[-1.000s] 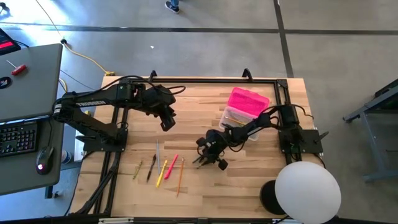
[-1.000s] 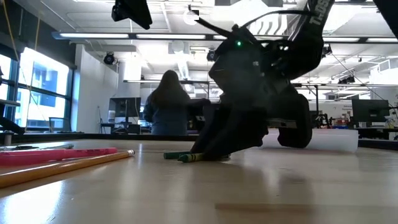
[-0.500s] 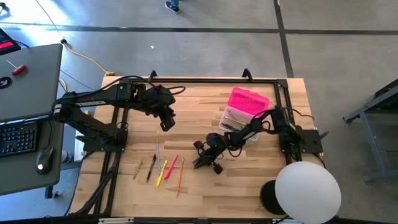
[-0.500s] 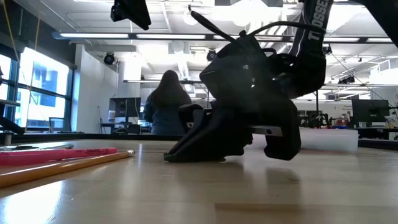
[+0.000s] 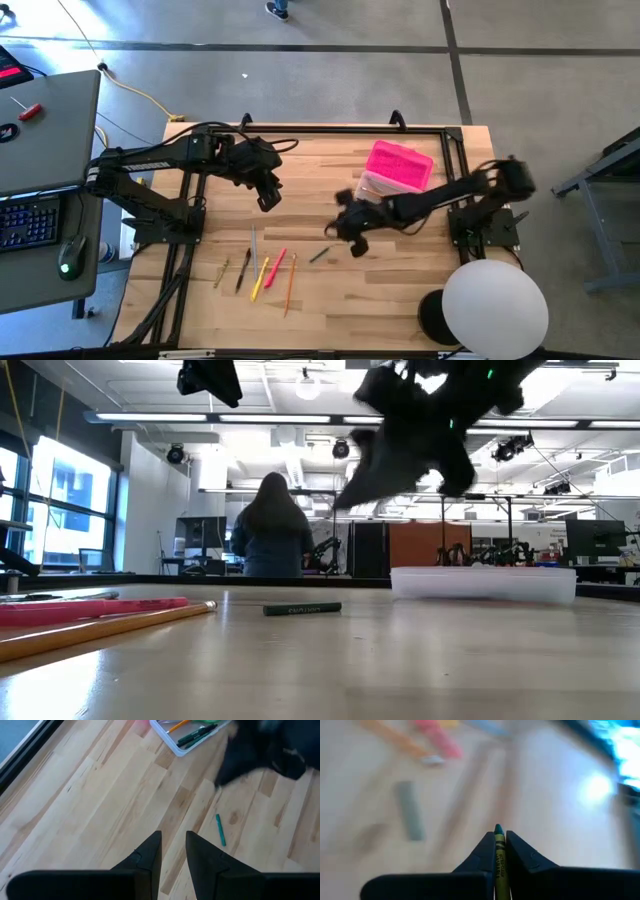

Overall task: Pick & place school supplies into a supply box
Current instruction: Put the right green crayon into the pink supply box

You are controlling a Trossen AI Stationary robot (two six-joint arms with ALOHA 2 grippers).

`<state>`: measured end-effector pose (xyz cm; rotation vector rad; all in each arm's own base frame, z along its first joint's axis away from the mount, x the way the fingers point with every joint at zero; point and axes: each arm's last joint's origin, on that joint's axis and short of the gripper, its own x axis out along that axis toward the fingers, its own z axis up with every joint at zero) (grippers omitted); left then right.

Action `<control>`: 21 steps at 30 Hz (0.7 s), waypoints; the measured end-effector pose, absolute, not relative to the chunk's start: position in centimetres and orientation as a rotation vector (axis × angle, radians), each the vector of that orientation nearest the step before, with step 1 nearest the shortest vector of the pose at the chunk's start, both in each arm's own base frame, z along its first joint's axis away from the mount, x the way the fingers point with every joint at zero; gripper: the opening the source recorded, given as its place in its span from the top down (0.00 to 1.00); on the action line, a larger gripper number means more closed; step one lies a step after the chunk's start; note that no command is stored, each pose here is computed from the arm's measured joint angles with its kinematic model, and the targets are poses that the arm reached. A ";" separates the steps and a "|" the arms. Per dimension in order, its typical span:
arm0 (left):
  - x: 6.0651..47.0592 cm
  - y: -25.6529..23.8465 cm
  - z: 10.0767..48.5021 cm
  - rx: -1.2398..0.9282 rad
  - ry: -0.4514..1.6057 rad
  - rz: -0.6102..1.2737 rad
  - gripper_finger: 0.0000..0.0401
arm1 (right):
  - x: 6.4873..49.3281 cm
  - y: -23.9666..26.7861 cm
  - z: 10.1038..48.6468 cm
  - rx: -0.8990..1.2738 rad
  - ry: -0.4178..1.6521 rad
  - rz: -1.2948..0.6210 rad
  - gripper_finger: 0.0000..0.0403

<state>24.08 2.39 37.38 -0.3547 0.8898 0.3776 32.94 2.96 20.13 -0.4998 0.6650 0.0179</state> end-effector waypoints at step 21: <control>24.4 2.4 37.6 -0.374 0.846 0.382 0.70 | 22.0 -3.8 12.9 -0.079 0.460 -0.404 0.95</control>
